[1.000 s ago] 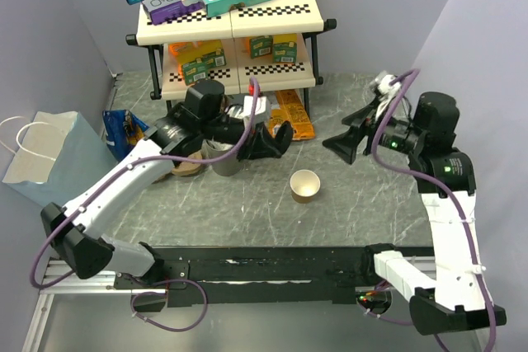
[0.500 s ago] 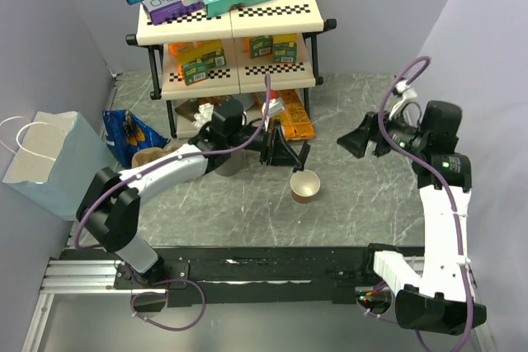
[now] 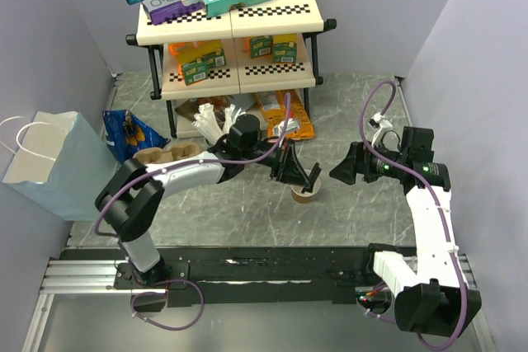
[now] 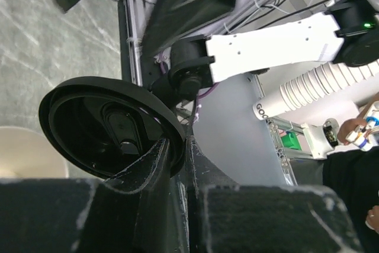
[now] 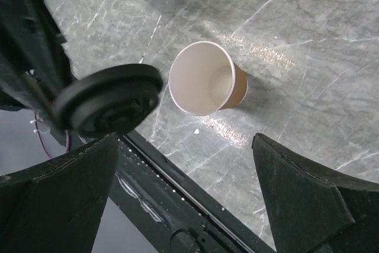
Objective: Pack the takeout coffee
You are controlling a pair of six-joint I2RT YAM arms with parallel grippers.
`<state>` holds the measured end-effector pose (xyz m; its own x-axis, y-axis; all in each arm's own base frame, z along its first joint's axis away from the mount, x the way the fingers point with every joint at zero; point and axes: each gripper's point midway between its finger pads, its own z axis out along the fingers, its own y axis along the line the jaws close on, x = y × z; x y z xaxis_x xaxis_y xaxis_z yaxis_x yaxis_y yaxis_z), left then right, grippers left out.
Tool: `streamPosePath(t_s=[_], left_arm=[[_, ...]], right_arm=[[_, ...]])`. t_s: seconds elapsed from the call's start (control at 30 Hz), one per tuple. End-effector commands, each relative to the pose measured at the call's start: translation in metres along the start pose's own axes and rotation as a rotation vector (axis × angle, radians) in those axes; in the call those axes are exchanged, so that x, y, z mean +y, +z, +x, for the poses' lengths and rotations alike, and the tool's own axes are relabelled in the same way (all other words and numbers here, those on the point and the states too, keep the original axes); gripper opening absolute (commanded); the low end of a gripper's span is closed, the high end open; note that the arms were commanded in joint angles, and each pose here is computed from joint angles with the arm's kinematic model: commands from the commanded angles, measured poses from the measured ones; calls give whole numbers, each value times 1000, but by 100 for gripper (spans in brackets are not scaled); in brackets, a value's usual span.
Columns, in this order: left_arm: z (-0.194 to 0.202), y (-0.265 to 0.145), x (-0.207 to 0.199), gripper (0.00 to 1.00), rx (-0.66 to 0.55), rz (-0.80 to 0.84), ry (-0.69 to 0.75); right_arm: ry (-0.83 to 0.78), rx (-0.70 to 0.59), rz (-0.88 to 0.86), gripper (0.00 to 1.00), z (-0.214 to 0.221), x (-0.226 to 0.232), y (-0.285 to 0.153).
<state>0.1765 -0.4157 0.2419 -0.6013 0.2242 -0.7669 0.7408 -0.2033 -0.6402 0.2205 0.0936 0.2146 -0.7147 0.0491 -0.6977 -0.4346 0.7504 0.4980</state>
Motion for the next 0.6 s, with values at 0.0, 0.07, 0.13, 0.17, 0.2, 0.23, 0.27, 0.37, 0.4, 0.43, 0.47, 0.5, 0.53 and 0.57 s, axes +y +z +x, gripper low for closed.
streamPosePath(t_s=[0.0,0.07,0.13,0.17,0.2,0.23,0.27,0.37,0.4,0.43,0.47,0.5,0.53,0.57], left_arm=[[4,6,6,2,12,60,-13],[5,8,9,1,7,91,-6],[9,9,8,1,19,118,-48],[9,10,11,1,13,125,-40],[10,11,12,1,14,125,-54],[12,12,17,1,17,123,-66],[10,13,18,1,13,124,-63],[10,15,22,1,14,124,-74],[12,16,24,1,20,120,-76],[13,16,27,1,23,117,-77],[12,16,29,1,22,112,-78],[12,16,30,1,21,109,-79],[11,16,32,1,18,105,-81],[11,15,35,1,16,101,-84]], right_arm=[[-28,-39,-4,100,-7,-2,2],[-17,-32,3,100,-6,-4,3],[-8,-27,10,100,-6,-6,3],[-4,-24,16,100,-6,-7,4],[-10,-23,19,100,-5,-9,4],[-17,-22,21,100,-5,-9,5],[-22,-20,23,100,-5,-11,5],[-54,-20,25,100,-5,-16,8],[-61,-18,16,100,-5,-16,10],[-63,-17,14,100,-5,-17,10],[-61,-15,10,100,-6,-19,12],[-62,-12,9,100,-5,-19,13],[-61,-11,6,100,-5,-20,14],[-54,-6,5,100,-4,-22,16]])
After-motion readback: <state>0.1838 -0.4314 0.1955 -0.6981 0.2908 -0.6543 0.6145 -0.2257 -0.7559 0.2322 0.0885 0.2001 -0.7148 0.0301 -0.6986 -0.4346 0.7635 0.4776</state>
